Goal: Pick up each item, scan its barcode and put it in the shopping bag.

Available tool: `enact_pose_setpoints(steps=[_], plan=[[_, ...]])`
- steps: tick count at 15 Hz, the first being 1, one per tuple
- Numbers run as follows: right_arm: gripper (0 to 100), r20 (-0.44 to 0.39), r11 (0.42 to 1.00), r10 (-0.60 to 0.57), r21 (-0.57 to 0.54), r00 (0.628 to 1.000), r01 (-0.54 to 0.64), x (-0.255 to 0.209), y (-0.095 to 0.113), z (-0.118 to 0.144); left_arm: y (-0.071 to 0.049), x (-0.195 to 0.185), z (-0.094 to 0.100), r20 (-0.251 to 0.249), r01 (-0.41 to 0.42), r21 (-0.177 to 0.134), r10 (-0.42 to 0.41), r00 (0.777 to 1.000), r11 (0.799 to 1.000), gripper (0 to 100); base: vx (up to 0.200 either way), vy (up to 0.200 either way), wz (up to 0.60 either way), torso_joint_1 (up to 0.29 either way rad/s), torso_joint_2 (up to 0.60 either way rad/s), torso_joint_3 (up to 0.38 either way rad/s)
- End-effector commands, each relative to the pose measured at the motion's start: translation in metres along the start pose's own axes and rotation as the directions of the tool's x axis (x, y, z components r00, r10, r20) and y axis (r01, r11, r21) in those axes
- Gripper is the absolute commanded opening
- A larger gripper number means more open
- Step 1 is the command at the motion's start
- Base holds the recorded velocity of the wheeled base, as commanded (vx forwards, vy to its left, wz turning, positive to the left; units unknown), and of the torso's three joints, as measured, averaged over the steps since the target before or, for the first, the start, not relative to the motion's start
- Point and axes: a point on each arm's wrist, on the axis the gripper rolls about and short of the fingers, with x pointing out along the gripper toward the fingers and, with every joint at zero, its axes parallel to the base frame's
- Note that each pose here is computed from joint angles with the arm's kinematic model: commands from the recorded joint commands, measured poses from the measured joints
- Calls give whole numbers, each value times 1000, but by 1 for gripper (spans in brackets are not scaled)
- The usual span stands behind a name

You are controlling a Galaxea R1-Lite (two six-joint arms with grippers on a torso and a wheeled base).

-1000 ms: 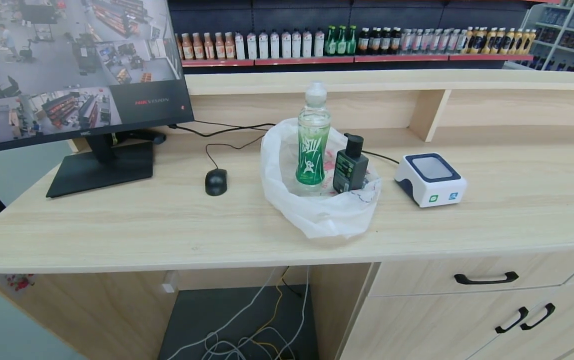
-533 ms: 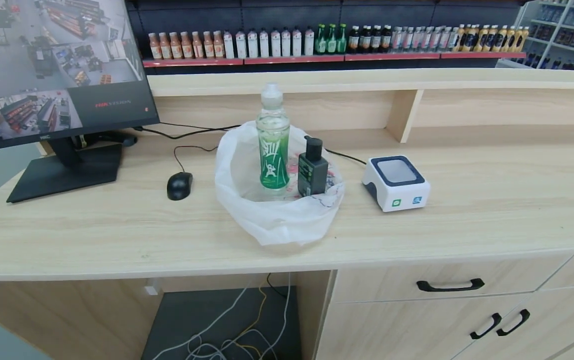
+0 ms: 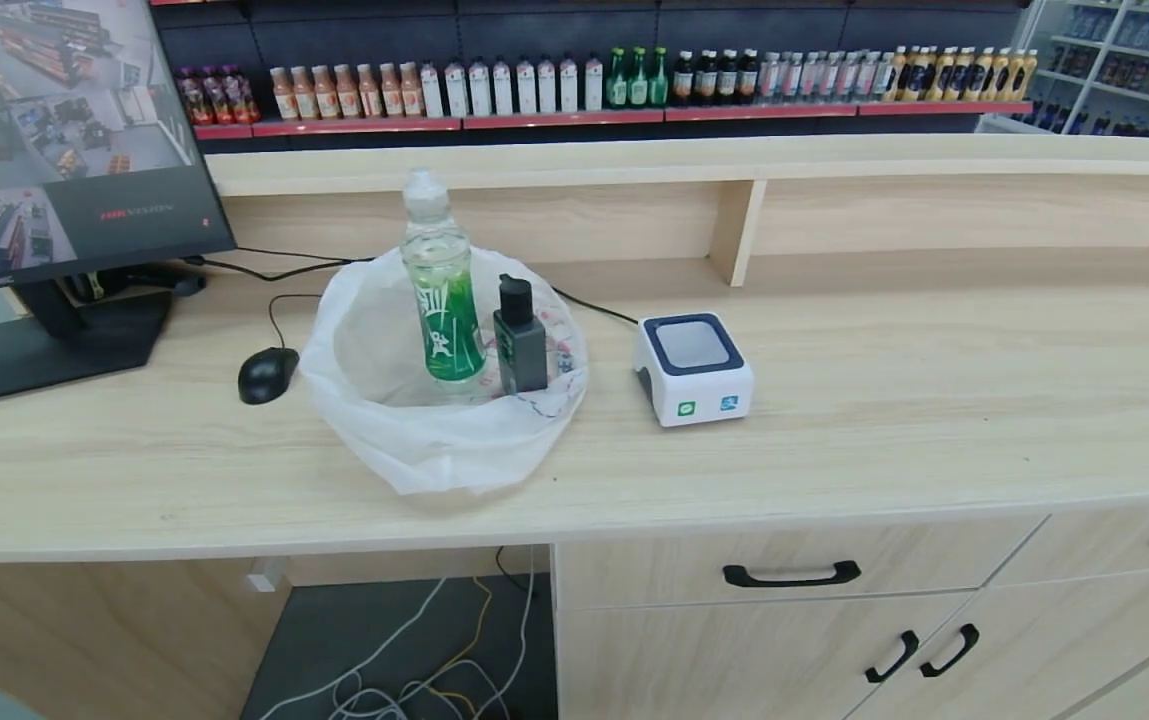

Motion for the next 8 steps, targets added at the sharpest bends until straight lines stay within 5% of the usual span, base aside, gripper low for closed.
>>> enact_pose_setpoints(steps=[1,6,8], plan=[[100,-1,1000,1,-1,1000,-1,0,0,0,0,0,0,0,-1,-1,1,1000,1000,100,0,-200,0,2,2,2],[100,-1,1000,1,-1,1000,-1,0,0,0,0,0,0,2,-1,1,1,1000,1000,100,0,-200,0,0,2,1],[100,-1,1000,1,-1,1000,-1,0,0,0,0,0,0,2,-1,2,1,1000,1000,100,0,0,0,0,0,0]])
